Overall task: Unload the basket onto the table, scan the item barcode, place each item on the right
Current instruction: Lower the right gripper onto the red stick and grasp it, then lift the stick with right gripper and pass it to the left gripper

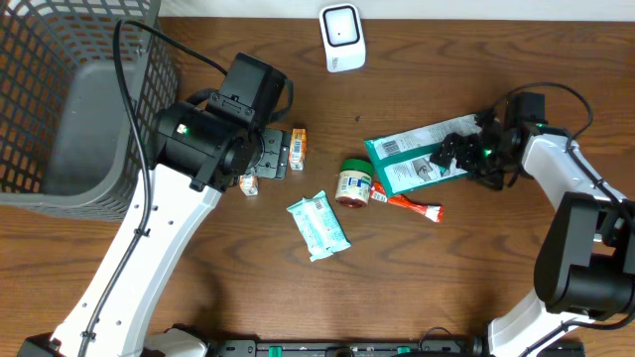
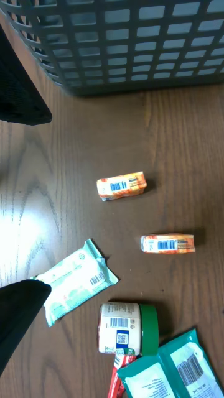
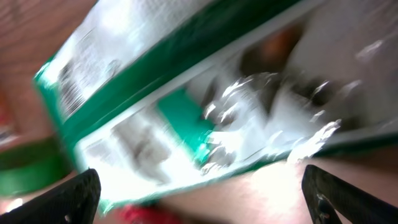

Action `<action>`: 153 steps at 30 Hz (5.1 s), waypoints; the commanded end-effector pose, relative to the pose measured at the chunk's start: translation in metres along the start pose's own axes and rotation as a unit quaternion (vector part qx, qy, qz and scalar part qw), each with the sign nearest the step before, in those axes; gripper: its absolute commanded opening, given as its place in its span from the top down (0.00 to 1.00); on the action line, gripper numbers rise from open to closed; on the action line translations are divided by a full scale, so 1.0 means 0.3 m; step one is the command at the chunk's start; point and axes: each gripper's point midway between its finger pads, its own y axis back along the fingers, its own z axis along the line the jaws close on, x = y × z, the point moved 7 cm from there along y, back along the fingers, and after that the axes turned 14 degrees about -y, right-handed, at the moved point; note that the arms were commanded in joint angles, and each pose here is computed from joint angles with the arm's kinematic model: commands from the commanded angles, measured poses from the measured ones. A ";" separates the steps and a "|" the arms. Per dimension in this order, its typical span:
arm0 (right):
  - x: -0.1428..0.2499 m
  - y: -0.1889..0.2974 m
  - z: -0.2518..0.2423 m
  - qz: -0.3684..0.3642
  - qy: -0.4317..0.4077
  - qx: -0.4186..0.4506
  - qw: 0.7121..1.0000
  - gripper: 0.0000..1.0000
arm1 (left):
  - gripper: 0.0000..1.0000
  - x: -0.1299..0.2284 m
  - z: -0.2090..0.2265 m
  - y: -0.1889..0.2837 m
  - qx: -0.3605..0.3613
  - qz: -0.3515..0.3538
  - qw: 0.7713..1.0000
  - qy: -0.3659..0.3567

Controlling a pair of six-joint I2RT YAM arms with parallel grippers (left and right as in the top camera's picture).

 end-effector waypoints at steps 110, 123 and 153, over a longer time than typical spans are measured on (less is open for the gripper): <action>0.522 0.307 0.392 -0.015 0.320 -0.165 0.933 0.99 | 0.19 -0.097 0.006 0.060 0.355 -0.114 0.927 0.051; 0.484 0.376 0.536 -0.029 0.231 -0.298 0.926 0.99 | 0.20 -0.084 -0.050 0.066 0.368 -0.099 0.924 0.024; 0.506 0.566 0.756 -0.006 0.172 -0.490 0.855 0.99 | 0.23 -0.187 -0.256 0.140 0.388 -0.210 0.889 -0.120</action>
